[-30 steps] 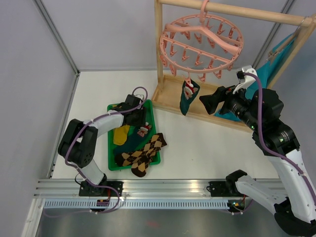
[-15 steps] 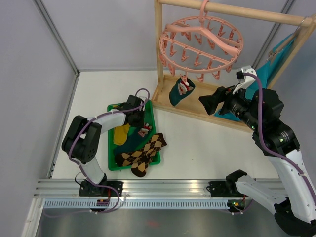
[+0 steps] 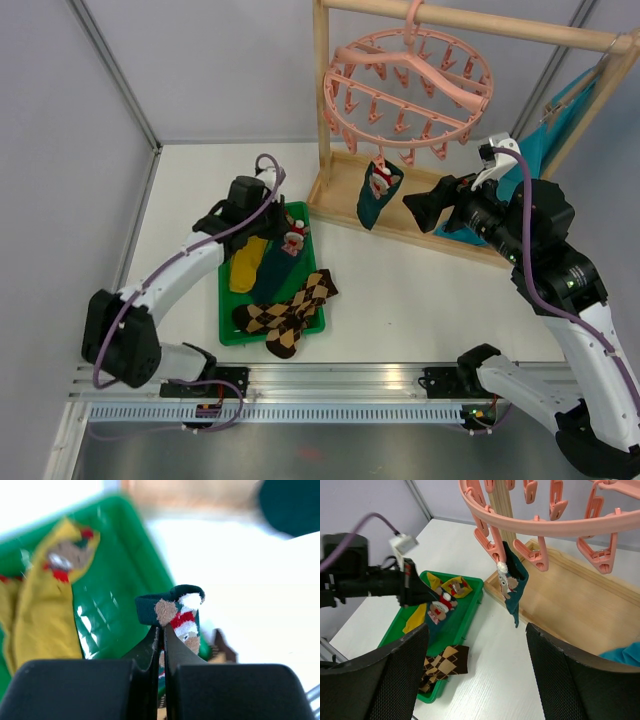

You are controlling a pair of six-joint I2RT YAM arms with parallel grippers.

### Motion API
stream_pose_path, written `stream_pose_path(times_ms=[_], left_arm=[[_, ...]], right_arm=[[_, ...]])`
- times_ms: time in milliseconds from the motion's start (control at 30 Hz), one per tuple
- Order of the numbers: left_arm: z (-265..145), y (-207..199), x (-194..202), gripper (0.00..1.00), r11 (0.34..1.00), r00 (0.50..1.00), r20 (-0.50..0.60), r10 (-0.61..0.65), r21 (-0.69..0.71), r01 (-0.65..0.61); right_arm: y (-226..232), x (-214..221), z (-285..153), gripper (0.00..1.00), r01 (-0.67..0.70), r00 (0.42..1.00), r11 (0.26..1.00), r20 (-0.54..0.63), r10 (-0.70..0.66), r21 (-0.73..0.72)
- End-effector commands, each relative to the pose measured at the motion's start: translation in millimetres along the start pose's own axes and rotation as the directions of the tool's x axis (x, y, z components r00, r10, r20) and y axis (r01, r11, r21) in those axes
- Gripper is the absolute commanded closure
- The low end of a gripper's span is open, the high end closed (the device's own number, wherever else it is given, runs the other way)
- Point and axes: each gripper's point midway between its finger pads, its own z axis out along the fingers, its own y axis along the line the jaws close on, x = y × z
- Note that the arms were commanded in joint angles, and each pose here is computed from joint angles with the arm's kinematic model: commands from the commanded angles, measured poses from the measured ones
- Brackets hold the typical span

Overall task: Clip the socks to the hanger
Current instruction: Pick up the sock from the bin.

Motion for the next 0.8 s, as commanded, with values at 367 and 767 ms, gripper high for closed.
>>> stream_pose_path(times_ms=[367,767], left_arm=[[-131,-70,-87,0.98,0.958,0.933,0.357,0.045,0.251,-0.142],[-182,-118,-103,0.98,0.874,0.902,0.430,0.024,0.428,-0.228]], right_arm=[[-25,-40,0,0.15,0.066,0.997,0.982,0.022,-0.071,0.176],[-48,-34,25,0.23,0.162,0.987,0.952,-0.032,-0.159,0.261]])
